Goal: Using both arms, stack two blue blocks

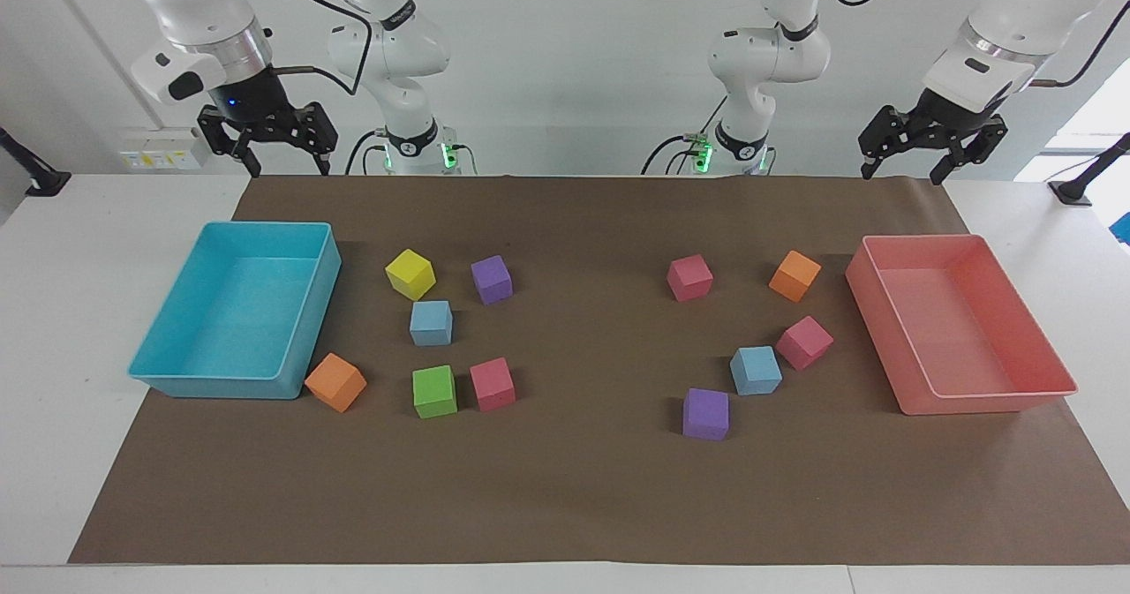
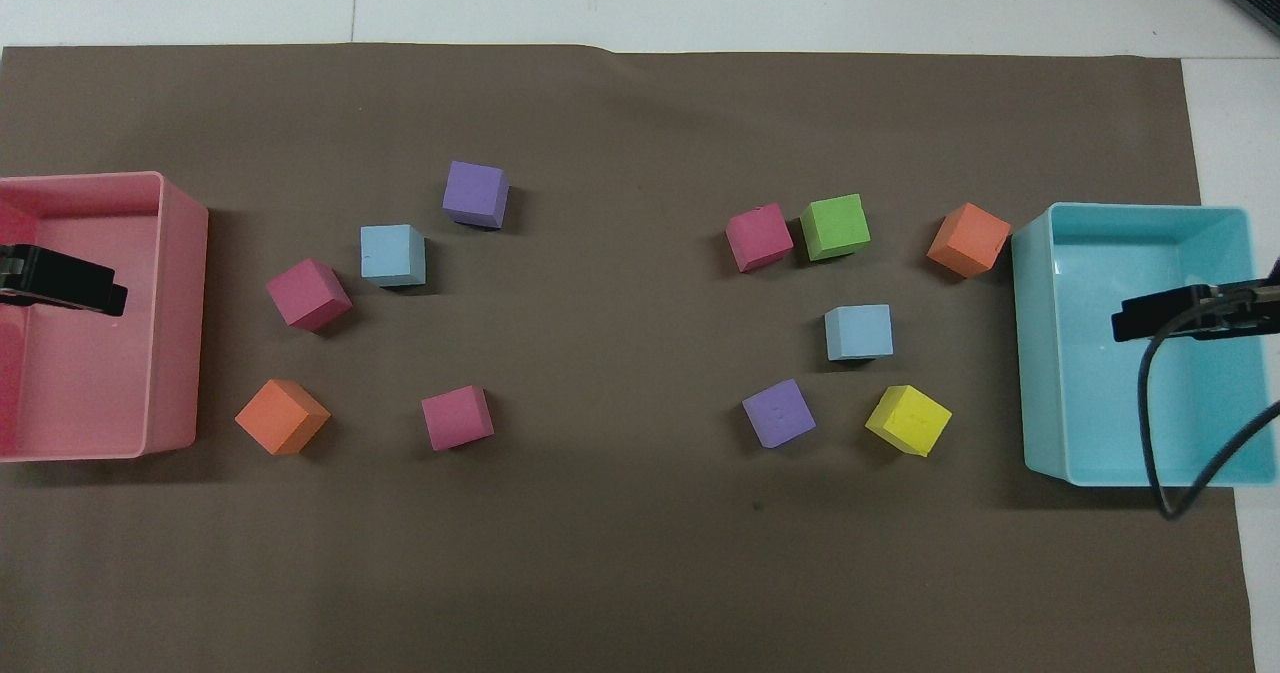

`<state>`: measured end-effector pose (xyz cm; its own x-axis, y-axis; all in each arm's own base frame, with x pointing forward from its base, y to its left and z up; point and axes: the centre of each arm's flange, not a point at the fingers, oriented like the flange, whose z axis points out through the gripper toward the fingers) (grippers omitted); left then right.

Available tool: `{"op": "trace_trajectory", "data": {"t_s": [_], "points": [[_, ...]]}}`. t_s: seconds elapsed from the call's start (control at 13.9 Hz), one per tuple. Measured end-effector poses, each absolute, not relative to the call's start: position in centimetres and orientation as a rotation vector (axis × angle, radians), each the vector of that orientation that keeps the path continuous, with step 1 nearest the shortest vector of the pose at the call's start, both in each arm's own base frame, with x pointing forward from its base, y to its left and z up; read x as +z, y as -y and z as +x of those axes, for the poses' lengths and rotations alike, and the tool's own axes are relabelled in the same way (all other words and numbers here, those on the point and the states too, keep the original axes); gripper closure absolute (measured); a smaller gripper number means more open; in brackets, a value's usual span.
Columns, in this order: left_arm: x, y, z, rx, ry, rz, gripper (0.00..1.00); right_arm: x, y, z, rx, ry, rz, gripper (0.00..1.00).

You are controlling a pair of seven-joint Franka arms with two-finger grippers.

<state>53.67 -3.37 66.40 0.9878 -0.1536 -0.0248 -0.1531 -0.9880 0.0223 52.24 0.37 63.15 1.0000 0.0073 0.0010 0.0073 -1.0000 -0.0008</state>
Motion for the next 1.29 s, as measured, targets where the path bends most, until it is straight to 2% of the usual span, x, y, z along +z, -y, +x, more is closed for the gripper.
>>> {"op": "trace_trajectory", "data": {"t_s": [0.36,0.65,0.93,1.29], "points": [[66.4,3.4,53.7,-0.041,0.24,3.112,0.0,56.1,-7.7,53.3,-0.027,0.05,-3.138,0.0],[66.4,3.4,53.7,-0.041,0.24,3.112,0.0,48.7,-9.1,54.8,-0.016,0.083,-3.141,0.0],[66.4,3.4,53.7,-0.041,0.24,3.112,0.0,42.9,-10.8,56.4,-0.018,0.12,-3.143,0.0],[66.4,3.4,53.7,-0.041,0.24,3.112,0.0,36.3,-11.8,56.0,-0.033,0.151,-3.142,0.0]]}}
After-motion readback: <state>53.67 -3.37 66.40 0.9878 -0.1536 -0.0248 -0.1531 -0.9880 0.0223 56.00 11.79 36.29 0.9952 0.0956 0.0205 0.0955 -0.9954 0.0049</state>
